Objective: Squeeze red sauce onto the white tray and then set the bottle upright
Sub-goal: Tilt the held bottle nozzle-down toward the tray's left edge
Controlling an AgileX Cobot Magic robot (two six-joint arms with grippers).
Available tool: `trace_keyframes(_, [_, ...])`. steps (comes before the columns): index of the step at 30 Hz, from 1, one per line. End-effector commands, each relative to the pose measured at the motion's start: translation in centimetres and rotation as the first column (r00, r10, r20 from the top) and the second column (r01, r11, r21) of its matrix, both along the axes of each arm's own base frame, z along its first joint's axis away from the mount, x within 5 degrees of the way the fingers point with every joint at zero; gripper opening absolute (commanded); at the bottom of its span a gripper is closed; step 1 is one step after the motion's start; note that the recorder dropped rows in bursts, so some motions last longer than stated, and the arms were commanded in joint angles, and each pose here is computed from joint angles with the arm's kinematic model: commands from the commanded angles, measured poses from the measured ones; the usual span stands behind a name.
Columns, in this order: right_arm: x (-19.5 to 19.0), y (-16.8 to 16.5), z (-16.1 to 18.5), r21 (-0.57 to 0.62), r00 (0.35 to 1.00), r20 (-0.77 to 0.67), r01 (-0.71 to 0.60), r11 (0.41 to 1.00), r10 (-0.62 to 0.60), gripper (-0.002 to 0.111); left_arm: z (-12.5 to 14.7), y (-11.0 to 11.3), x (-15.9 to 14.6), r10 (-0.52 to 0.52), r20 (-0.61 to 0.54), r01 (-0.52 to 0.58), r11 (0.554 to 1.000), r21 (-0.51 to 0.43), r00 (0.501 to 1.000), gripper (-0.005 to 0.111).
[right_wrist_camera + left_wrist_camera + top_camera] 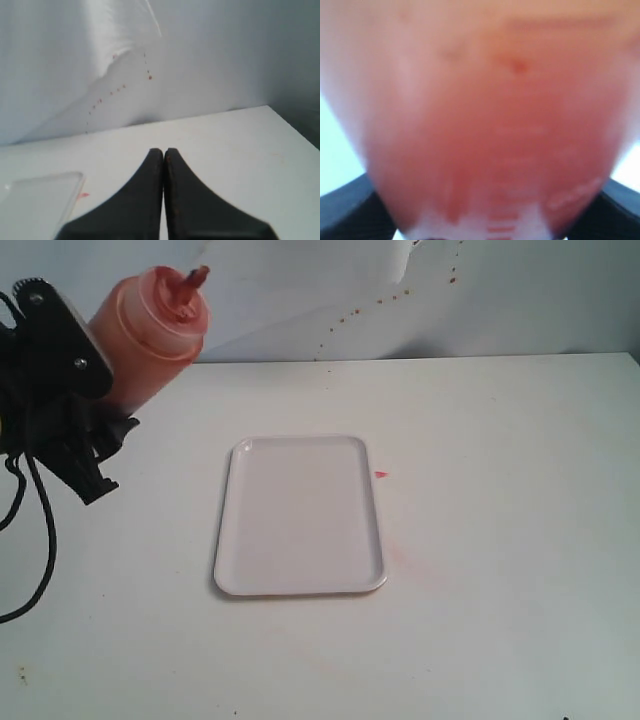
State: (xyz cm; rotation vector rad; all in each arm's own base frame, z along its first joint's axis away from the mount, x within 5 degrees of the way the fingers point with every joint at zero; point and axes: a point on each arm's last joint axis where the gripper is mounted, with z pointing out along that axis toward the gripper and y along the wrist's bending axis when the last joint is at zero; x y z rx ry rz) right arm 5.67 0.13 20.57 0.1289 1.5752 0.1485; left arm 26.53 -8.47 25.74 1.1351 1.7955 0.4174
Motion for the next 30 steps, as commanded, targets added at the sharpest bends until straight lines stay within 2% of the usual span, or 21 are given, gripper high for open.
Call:
trace_keyframes(1, [0.0, -0.1, 0.5, 0.192, 0.998, 0.066, 0.002, 0.981, -0.015, 0.000, -0.5, -0.2, 0.4, -0.031, -0.003, 0.031, 0.998, 0.053, 1.000, 0.000])
trace_keyframes(12, [0.0, 0.0, 0.3, 0.197, 0.999, 0.039, -0.003, 0.980, -0.005, 0.000, -0.7, 0.0, 0.4, -0.009, -0.008, 0.009, 0.998, 0.060, 1.000, 0.000])
trace_keyframes(16, [0.0, 0.0, 0.3, 0.189, 0.999, 0.044, -0.002, 0.982, -0.007, 0.000, -0.7, -0.1, 0.6, -0.057, 0.013, 0.055, 0.989, 0.137, 0.998, 0.000])
trace_keyframes(22, [0.0, 0.1, 0.0, 0.209, 1.000, 0.004, -0.013, 0.978, 0.012, 0.000, -1.4, -0.2, 0.9, -0.058, -0.009, 0.059, 0.987, 0.153, 0.998, 0.000])
trace_keyframes(30, [0.2, 0.2, -0.3, 0.180, 0.999, -0.033, -0.011, 0.984, 0.017, 0.000, 0.3, 0.6, 3.8, 0.092, 0.077, -0.108, 0.965, 0.240, 0.993, 0.000])
